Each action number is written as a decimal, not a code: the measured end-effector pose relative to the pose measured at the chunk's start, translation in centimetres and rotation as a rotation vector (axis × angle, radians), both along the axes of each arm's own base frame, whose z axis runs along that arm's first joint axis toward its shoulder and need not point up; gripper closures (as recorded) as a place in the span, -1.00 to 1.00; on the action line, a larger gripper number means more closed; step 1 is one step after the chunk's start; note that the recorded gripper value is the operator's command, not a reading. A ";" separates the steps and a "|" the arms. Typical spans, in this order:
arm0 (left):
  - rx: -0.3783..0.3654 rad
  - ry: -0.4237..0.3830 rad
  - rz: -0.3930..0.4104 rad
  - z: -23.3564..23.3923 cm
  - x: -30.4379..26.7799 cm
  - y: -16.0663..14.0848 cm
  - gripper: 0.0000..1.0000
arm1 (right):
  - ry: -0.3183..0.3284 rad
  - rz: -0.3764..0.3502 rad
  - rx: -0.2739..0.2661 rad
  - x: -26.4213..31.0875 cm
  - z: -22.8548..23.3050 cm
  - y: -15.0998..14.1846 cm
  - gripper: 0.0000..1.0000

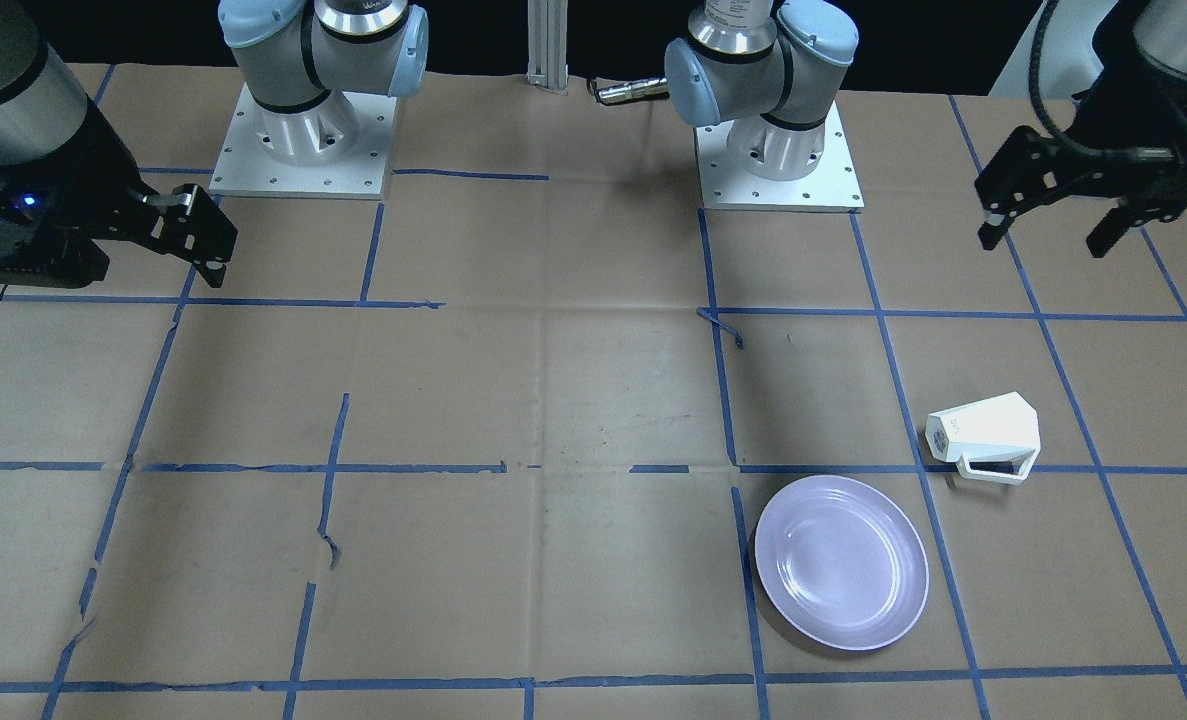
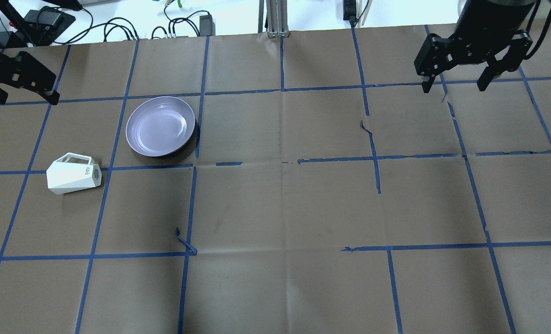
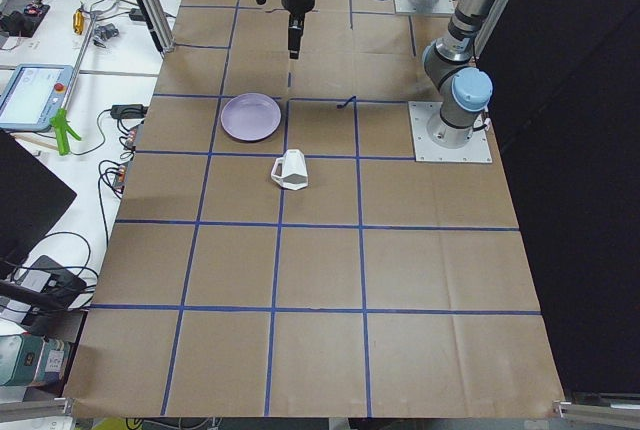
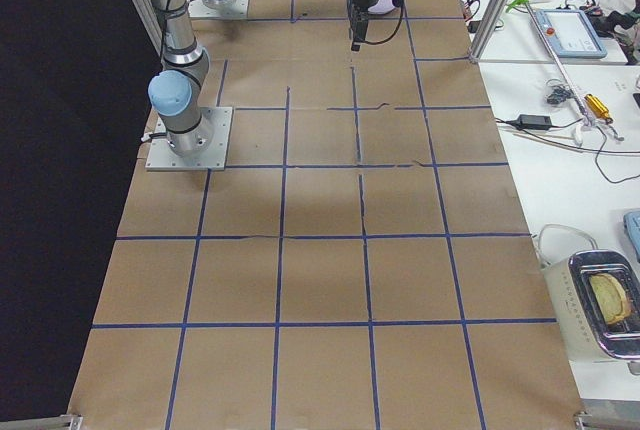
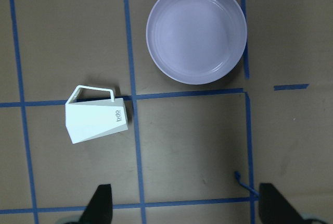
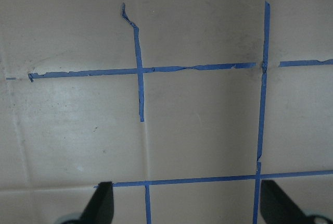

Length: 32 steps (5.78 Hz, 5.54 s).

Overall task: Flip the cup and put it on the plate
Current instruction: 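Move the left gripper down toward the white faceted mug lying on its side, then lower the left gripper beside the mug and close on its rim, then lift the mug with the left gripper, tilting it upright, then carry the upright mug with the left gripper over the lavender plate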

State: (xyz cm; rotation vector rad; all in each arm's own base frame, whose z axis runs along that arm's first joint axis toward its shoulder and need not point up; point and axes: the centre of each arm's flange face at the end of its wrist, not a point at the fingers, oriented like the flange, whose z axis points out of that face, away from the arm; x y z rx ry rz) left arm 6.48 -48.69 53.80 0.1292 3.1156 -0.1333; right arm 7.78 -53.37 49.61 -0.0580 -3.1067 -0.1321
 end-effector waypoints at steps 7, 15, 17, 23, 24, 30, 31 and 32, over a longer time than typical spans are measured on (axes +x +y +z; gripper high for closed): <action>0.098 0.271 0.048 -14.6 27.3 1.0 -0.98 | 0.000 0.000 0.000 0.0 0.0 0.0 -1.00; 0.043 0.803 0.063 -33.8 26.1 -1.5 -0.40 | 0.000 0.000 0.000 0.0 0.0 0.0 -1.00; 0.056 0.832 0.063 -34.8 24.8 -1.1 0.90 | 0.000 0.000 0.000 0.0 0.0 0.0 -1.00; -0.008 0.611 -0.039 -25.7 20.2 -5.7 1.00 | 0.000 0.000 0.000 0.0 0.0 0.0 -1.00; 0.022 0.492 -0.113 -23.7 16.9 -7.9 1.00 | 0.000 0.000 0.000 0.0 0.0 0.0 -1.00; 0.131 0.000 -0.281 -25.7 -10.9 -15.9 1.00 | 0.000 0.000 0.000 0.0 0.0 0.0 -1.00; 0.154 -0.033 -0.285 -27.0 -11.7 -15.8 1.00 | 0.000 0.000 0.000 0.0 0.0 0.0 -1.00; 0.169 -0.041 -0.296 -27.7 -12.6 -15.5 0.99 | 0.000 0.000 0.000 0.0 0.0 0.0 -1.00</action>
